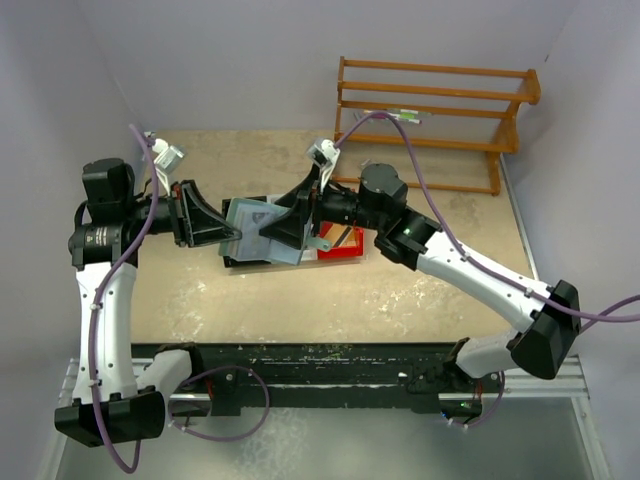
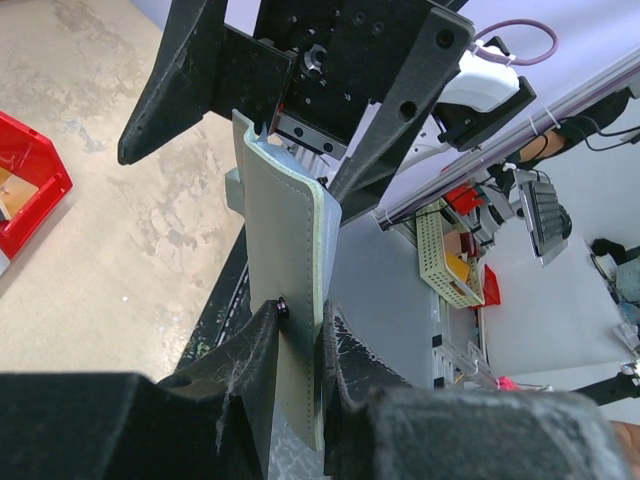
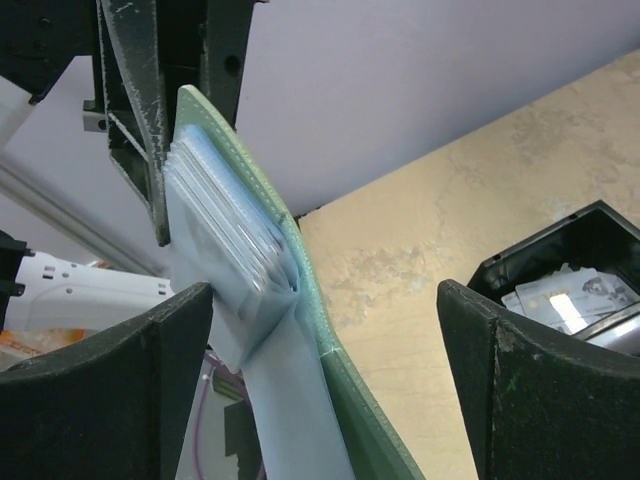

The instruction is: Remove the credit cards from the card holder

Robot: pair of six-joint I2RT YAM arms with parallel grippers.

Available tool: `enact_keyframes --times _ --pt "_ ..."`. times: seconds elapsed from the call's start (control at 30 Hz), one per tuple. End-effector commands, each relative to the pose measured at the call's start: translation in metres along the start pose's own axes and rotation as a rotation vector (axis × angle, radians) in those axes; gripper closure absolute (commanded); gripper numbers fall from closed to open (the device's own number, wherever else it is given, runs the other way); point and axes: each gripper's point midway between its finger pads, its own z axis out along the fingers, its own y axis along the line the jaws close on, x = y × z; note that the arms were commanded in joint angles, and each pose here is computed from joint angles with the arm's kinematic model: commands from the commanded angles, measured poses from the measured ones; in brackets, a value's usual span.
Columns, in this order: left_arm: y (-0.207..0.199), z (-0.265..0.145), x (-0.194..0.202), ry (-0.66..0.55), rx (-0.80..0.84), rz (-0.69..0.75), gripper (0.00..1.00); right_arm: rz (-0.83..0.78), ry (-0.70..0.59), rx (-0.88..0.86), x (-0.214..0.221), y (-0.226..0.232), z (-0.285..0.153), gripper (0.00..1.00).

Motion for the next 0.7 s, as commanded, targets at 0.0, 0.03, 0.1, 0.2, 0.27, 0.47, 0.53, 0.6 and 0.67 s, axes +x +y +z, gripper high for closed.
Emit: enact_keyframes --times 0.0,0.03,0.1,0.2,0.27,0.47,0.53,0.6,0.67 --pt "-0.026 -0.002 -0.001 0.027 0.103 0.046 1.0 -0.031 -0.058 -0.002 -0.018 0.007 -0.002 0.1" --pt "-0.028 -0.002 -0.001 0.029 0.11 0.044 1.0 -0.025 -0.053 0.015 -0.015 0.004 -0.003 0.13" --pt "-0.032 -0.003 0.0 0.035 0.131 0.04 1.0 -0.005 -0.021 0.03 -0.005 0.001 -0.006 0.23" --pt "-0.036 -0.004 0.001 0.042 0.16 0.029 1.0 0.006 0.005 0.032 0.002 0.001 -0.009 0.39" --pt "-0.038 -0.004 0.001 0.042 0.167 0.03 1.0 0.008 0.012 0.018 0.004 0.004 -0.011 0.45" --pt "-0.037 -0.004 -0.001 0.036 0.171 0.025 1.0 0.009 -0.024 -0.087 -0.003 0.03 -0.023 0.56" --pt "-0.036 -0.004 -0.001 0.036 0.171 0.023 1.0 0.012 -0.032 -0.161 -0.006 0.046 -0.028 0.57" --pt "-0.036 -0.004 -0.001 0.035 0.171 0.02 1.0 0.01 -0.046 -0.263 -0.011 0.066 -0.035 0.64" --pt "-0.035 -0.003 0.0 0.035 0.17 0.016 1.0 0.02 -0.038 -0.334 -0.012 0.08 -0.041 0.79"
